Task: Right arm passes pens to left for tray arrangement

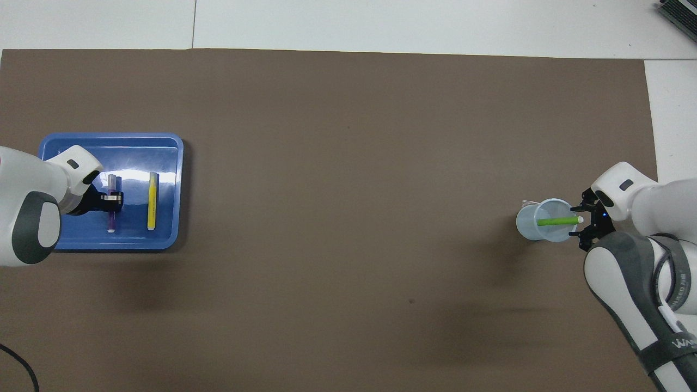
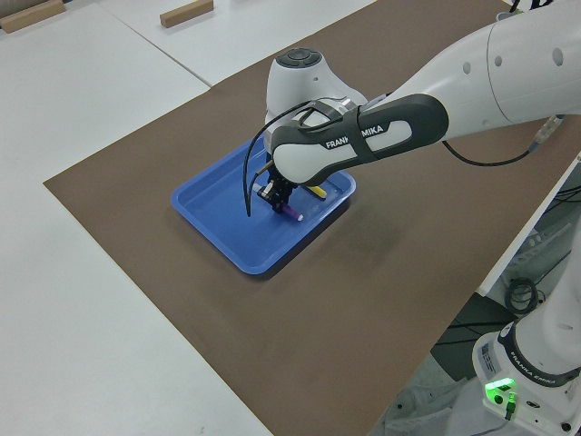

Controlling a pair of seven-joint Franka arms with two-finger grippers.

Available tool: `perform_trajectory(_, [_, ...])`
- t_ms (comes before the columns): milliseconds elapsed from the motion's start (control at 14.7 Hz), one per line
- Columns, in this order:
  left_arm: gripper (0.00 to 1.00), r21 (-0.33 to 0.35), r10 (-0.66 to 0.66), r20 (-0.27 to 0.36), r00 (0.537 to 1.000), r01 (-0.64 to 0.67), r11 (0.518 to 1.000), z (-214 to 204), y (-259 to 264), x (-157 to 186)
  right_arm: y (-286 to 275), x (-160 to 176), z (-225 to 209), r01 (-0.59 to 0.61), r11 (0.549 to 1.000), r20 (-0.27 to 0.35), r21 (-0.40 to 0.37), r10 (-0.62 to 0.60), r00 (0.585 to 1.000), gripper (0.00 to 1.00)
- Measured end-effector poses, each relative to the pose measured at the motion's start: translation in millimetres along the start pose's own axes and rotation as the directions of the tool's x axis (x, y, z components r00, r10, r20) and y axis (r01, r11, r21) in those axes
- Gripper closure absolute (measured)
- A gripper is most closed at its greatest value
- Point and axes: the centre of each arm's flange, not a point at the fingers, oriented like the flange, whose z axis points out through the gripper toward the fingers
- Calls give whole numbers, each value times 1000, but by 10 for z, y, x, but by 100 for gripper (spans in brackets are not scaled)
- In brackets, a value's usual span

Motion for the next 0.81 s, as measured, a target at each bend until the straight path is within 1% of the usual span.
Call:
perform_trajectory(68, [80, 2, 2, -2, 1000, -2, 1000, -1, 7, 3, -2, 0, 3, -4, 1000, 0, 1, 4, 1000, 50])
perform_trajectory(136, [79, 4, 2, -2, 1000, -2, 1000, 0, 12, 4, -3, 1, 5, -9, 1000, 0, 1, 9, 1000, 57])
perform_trajectory(204, [69, 6, 2, -2, 1000, -2, 1000, 1, 12, 4, -5, 3, 7, -13, 1000, 0, 1, 13, 1000, 67])
perform_trajectory(272, [59, 7, 1, -1, 1000, -1, 1000, 4, 8, 4, -6, 5, 9, -15, 1000, 0, 2, 15, 1000, 70])
perform_trajectory(340, [49, 7, 0, 0, 1000, 0, 1000, 10, 8, 3, -7, 6, 10, -15, 1000, 0, 2, 15, 1000, 70])
perform_trajectory(407, [41, 7, -1, 1, 1000, 1, 1000, 21, 10, 3, -7, 8, 10, -15, 1000, 0, 2, 15, 1000, 78])
perform_trajectory(475, [40, 6, -1, 2, 1000, 1, 1000, 25, 10, 4, -7, 8, 8, -19, 1000, 0, 2, 19, 1000, 83])
perform_trajectory(611, [42, 6, -1, 2, 1000, 1, 1000, 21, 12, 7, -5, 12, 7, -38, 999, 0, 1, 38, 999, 83])
perform_trajectory(679, [40, 7, -3, 5, 1000, 3, 1000, 15, 10, 9, -1, 17, 1, -48, 999, 0, -1, 48, 999, 83])
perform_trajectory(815, [40, 11, -9, 40, 999, 8, 1000, -56, -17, 32, 22, 46, -46, -73, 997, -5, -1, 73, 997, 83])
